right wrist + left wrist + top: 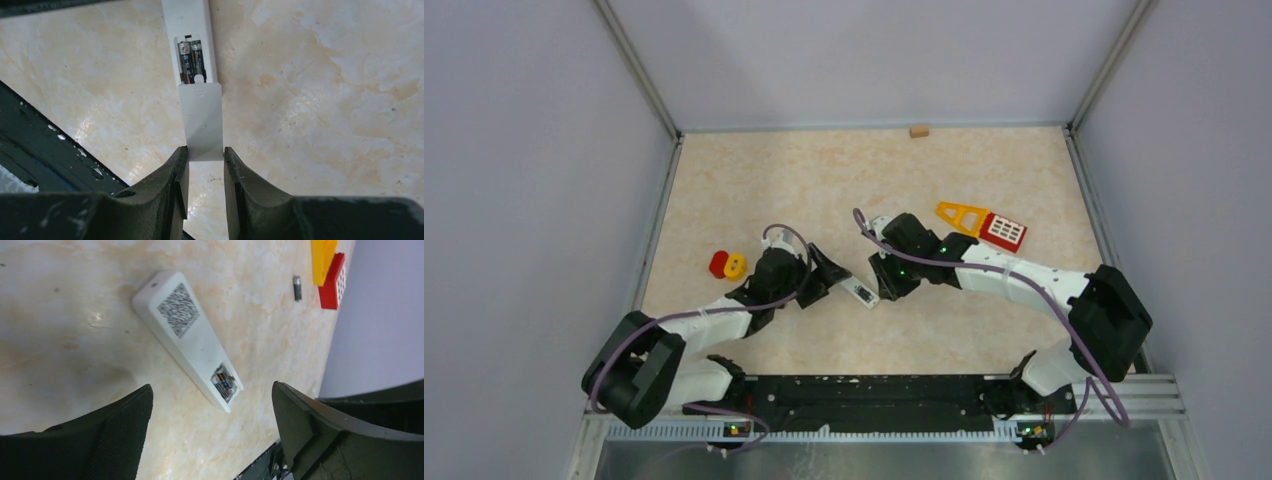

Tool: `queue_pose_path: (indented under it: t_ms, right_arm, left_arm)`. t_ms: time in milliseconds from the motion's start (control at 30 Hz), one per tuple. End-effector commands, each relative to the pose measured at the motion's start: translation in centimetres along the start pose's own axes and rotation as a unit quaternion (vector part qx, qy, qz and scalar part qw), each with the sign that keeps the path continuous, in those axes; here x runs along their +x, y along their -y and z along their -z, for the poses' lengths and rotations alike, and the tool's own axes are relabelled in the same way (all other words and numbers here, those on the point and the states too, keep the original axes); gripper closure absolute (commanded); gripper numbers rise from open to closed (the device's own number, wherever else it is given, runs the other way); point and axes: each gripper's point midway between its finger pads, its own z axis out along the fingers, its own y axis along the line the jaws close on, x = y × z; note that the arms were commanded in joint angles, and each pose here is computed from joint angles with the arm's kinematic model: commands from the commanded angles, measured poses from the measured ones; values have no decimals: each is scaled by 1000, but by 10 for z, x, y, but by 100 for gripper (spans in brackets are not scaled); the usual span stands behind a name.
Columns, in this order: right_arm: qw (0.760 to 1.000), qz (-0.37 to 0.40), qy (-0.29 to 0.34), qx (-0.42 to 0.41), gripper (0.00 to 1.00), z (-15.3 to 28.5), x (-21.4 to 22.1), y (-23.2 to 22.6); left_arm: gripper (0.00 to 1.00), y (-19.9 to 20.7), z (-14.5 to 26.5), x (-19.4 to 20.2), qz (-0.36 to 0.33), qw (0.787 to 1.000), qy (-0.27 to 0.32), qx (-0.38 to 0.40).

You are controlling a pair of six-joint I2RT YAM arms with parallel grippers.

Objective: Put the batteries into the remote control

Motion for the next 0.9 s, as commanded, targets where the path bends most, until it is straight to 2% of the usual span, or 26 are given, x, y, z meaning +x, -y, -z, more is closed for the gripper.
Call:
queue_pose_path:
  t_ms: [0,133,333,867]
  right_arm:
    - [998,40,38,-30,71,7,-27,-14]
    - [997,51,38,-45,71,6,-30,-23]
    - [995,56,42,-65,71,6,-32,-37]
    - [993,56,54,-88,71,4,-39,-48]
  left_arm:
    - [11,47,18,2,-77,992,-35,88]
    - [18,71,30,-1,-100,984,-36,141]
    - [37,94,33,12,-100,971,-88,201]
    - [68,97,25,27,-67,963,-143,219]
